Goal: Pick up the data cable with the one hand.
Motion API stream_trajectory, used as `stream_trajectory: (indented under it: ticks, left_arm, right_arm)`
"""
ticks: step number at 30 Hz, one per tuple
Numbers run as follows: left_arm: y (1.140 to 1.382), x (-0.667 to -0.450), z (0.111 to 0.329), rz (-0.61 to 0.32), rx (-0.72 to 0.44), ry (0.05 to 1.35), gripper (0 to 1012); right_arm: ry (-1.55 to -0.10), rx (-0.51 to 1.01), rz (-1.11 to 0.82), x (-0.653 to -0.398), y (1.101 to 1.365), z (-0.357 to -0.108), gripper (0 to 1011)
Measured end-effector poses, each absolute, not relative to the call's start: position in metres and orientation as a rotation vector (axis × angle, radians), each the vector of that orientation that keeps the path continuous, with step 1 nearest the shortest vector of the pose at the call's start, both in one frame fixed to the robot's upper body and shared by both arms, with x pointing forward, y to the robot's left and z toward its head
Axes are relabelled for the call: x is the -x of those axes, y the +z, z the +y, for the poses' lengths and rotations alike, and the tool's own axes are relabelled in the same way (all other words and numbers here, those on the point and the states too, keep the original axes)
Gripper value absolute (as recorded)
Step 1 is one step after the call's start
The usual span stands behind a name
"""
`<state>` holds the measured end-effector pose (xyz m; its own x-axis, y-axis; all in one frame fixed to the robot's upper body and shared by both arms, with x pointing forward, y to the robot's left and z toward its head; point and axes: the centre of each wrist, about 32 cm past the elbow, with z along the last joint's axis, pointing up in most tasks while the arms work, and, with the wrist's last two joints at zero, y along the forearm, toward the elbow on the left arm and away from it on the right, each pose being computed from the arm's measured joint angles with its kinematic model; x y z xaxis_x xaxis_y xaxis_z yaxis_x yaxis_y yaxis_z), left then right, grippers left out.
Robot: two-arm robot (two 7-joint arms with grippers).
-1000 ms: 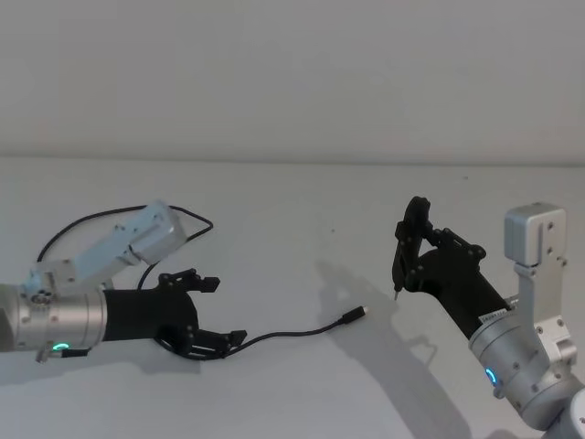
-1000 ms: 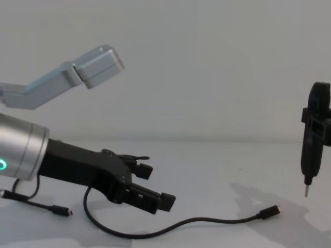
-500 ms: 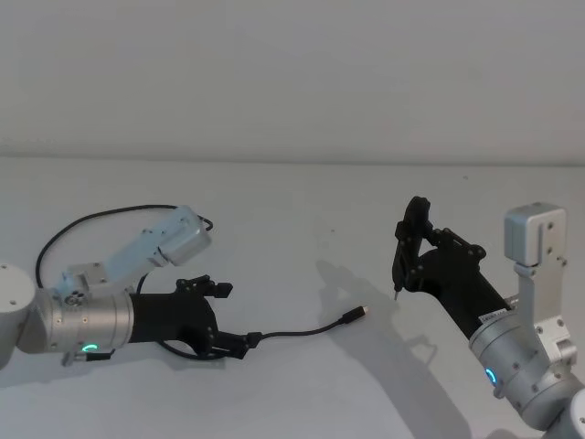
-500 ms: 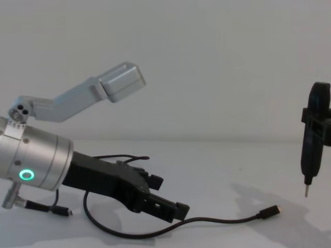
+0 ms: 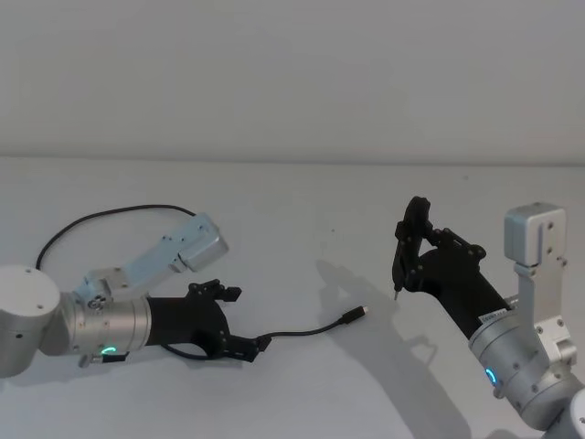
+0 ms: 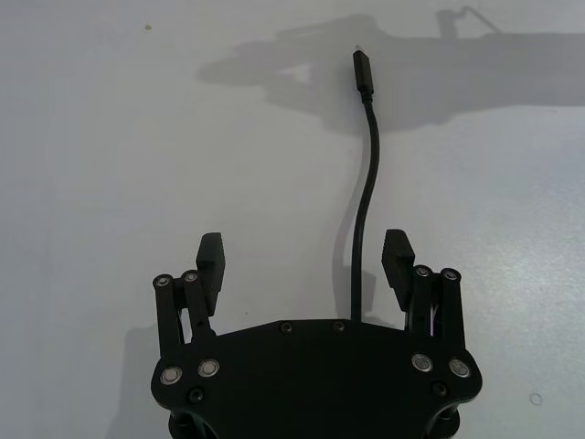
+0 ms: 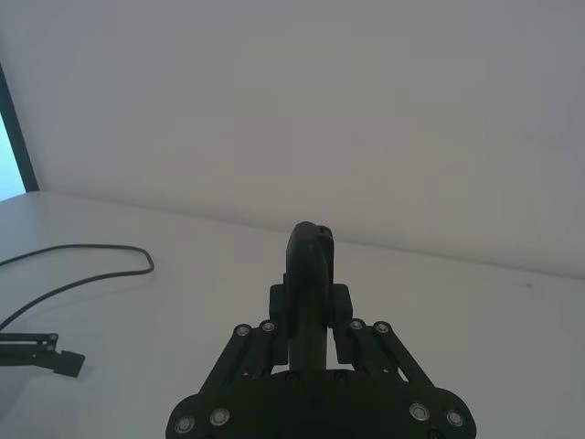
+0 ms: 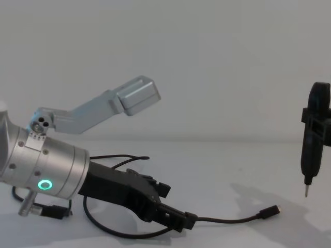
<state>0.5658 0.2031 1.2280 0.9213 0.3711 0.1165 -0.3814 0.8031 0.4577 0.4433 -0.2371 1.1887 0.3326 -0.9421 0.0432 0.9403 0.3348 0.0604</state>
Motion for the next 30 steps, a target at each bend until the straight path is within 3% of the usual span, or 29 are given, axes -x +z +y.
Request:
stream_trajectory:
  ticks: [22,30]
  left_arm:
    - [1.222,-0.57,0.193,-0.05,-0.512,0.406,993]
    - [1.221,-0.571,0.192,-0.052,-0.513,0.406,794]
  right_arm:
    - [-1.23,-0.026,-0.075,-0.443,1.189,-0.237,275]
    - [-1.229,-0.026,-0.075,-0.443,1.189,-0.237,274]
